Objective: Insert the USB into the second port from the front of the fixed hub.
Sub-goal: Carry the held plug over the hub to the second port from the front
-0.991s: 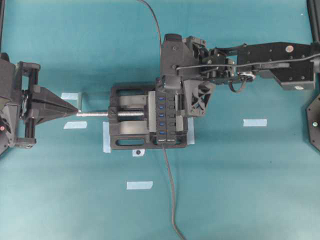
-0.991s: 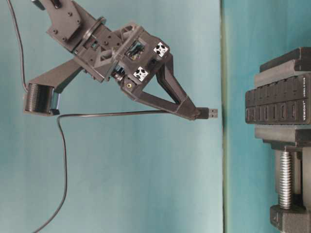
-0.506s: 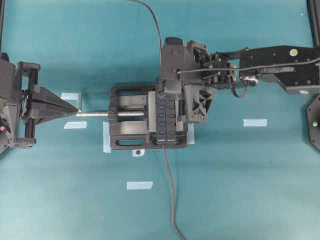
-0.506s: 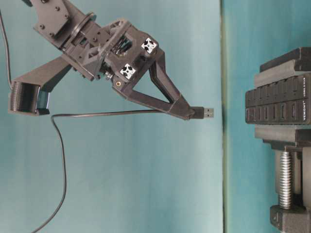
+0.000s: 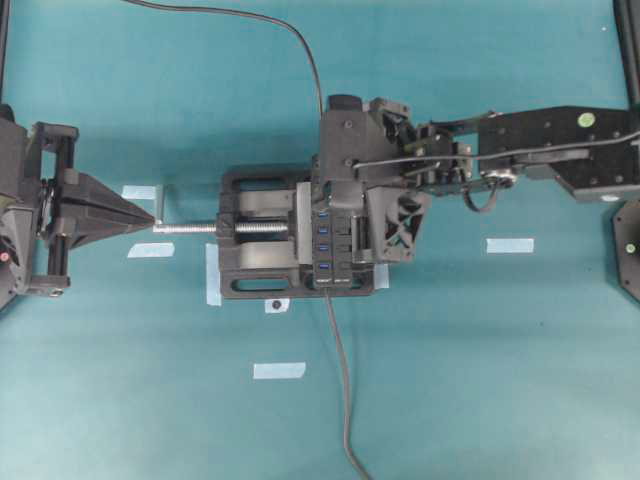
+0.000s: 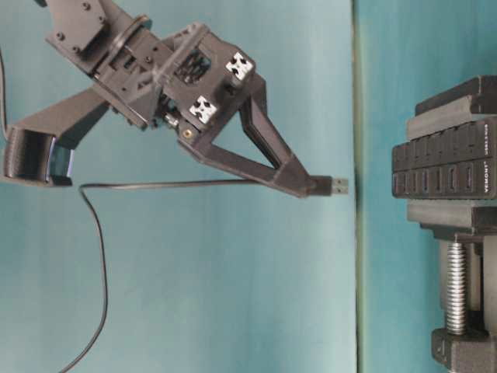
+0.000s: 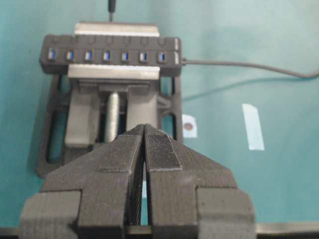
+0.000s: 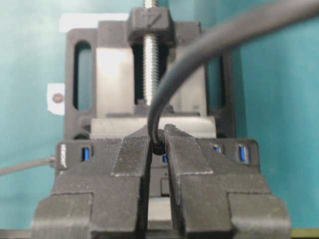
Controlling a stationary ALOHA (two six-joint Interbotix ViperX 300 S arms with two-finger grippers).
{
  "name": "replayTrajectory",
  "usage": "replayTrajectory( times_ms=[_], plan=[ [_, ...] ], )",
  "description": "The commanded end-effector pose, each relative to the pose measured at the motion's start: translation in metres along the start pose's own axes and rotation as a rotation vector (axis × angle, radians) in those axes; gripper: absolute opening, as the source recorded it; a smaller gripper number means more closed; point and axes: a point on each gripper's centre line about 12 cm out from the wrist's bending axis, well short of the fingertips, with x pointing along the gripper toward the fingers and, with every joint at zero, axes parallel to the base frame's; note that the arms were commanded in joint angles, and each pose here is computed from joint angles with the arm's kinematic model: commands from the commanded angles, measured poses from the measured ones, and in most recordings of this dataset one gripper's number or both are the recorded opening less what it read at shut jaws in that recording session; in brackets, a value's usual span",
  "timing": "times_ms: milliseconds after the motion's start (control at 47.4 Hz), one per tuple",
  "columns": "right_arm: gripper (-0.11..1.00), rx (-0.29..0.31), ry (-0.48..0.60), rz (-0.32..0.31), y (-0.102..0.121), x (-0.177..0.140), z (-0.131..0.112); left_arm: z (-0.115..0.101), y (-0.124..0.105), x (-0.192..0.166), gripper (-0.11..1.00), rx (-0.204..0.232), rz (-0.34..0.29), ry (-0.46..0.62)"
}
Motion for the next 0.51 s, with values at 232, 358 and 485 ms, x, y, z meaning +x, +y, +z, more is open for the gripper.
replayTrajectory(
  times_ms=[232,358,485],
  plan=[
    [0.08,0.013,-0.035,0.023,0.014,0.008,0.003,0.006,0.000,-0.001,0.00,0.002,-0.002,-0.017],
    [0.08,0.017,-0.032,0.030,0.018,0.010,0.001,0.006,0.000,-0.001,0.00,0.000,0.000,-0.018],
    [0.08,0.025,-0.020,0.035,0.021,0.013,-0.003,0.006,-0.001,-0.001,0.00,0.001,-0.002,-0.018]
  ],
)
